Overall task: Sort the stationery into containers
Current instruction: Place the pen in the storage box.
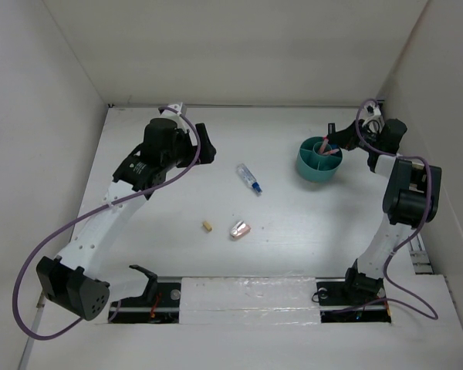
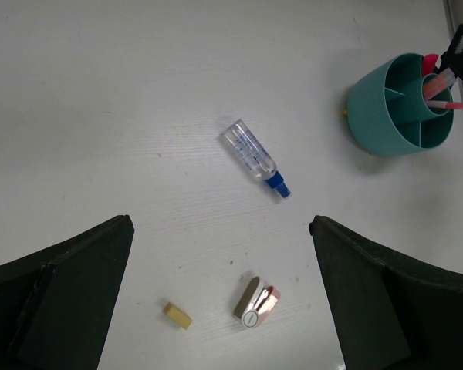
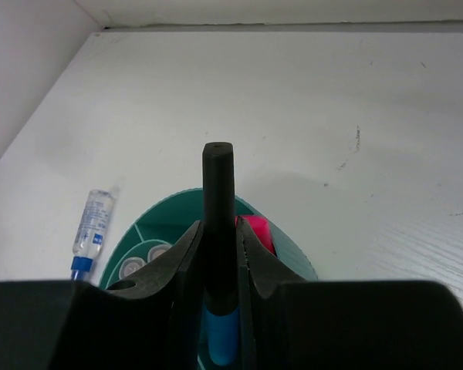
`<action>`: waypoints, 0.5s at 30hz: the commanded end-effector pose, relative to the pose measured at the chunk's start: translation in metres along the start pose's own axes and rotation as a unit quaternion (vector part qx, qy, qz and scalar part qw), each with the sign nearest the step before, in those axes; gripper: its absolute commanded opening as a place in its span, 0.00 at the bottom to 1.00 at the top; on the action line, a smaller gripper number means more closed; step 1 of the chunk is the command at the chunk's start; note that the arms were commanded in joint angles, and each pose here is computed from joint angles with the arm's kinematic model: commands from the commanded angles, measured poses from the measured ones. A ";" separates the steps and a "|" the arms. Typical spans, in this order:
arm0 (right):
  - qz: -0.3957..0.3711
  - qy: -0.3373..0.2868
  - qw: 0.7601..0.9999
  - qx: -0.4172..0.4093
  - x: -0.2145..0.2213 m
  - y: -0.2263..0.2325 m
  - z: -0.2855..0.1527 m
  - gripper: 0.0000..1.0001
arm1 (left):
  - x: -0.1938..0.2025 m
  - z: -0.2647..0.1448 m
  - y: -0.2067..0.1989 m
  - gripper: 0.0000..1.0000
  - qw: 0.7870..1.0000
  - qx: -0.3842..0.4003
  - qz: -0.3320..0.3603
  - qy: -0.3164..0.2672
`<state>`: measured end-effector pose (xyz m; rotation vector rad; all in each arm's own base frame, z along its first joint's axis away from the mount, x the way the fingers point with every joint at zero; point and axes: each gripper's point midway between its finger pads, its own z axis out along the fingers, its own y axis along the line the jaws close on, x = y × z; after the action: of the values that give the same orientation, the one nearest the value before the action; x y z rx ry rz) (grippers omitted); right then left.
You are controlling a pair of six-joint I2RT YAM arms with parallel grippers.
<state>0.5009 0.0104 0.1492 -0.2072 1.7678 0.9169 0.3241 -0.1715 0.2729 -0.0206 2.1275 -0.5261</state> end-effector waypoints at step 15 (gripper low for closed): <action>-0.056 -0.032 0.998 0.021 -0.036 0.008 -0.008 0.31 | -0.007 -0.009 -0.003 1.00 1.000 0.011 0.012 -0.022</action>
<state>0.5031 0.0066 0.1513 -0.1861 1.7746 0.8839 0.3244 -0.1708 0.2730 -0.0133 2.1251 -0.5189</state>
